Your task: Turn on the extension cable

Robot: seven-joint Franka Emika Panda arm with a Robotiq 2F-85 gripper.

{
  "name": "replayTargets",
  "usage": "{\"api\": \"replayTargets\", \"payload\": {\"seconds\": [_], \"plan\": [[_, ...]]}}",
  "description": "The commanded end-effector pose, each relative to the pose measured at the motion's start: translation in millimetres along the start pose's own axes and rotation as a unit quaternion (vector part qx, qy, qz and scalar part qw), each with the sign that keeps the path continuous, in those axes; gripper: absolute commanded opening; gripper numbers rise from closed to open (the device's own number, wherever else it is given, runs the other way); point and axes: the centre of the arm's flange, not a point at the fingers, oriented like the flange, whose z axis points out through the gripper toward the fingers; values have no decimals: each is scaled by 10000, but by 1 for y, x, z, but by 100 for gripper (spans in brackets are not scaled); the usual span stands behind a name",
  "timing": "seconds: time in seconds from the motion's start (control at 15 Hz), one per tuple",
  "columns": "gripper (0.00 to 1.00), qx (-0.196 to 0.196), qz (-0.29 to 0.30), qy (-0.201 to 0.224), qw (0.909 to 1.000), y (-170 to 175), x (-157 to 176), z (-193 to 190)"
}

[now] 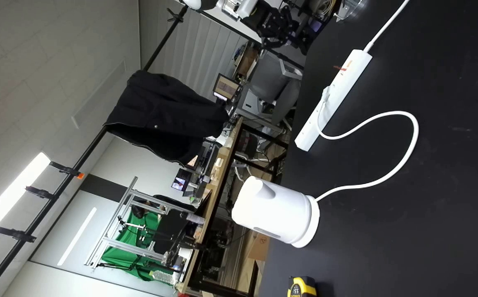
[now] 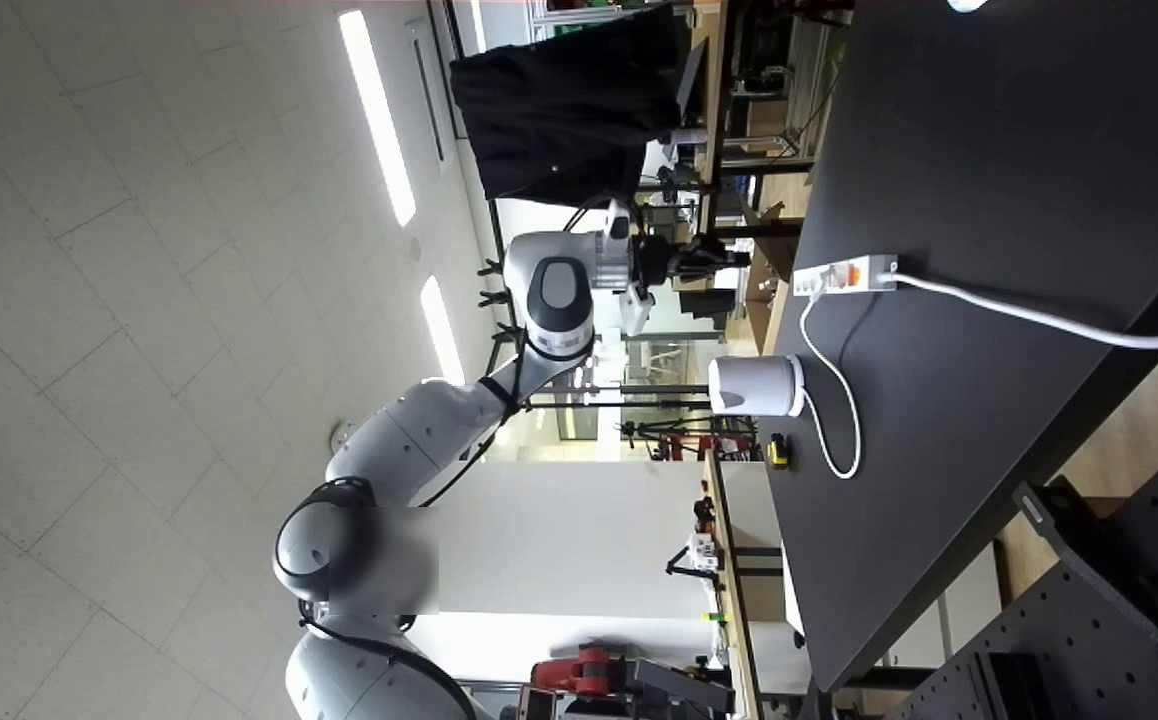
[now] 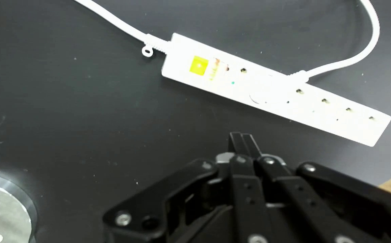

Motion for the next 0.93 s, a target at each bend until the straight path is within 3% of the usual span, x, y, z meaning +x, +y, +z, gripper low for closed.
{"api": "replayTargets", "payload": {"seconds": [0.0, 0.13, 0.2, 0.67, 0.87], "plan": [[0, -132, 278, -283, 9991, -5, 5, 11], [0, -346, 200, -505, 9979, -2, 4, 18], [1, -178, 73, -376, 9991, 2, -6, 20], [1, -264, 56, -484, 9985, 4, -6, 22], [0, -279, 43, -456, 9986, 1, -12, 44]]}}
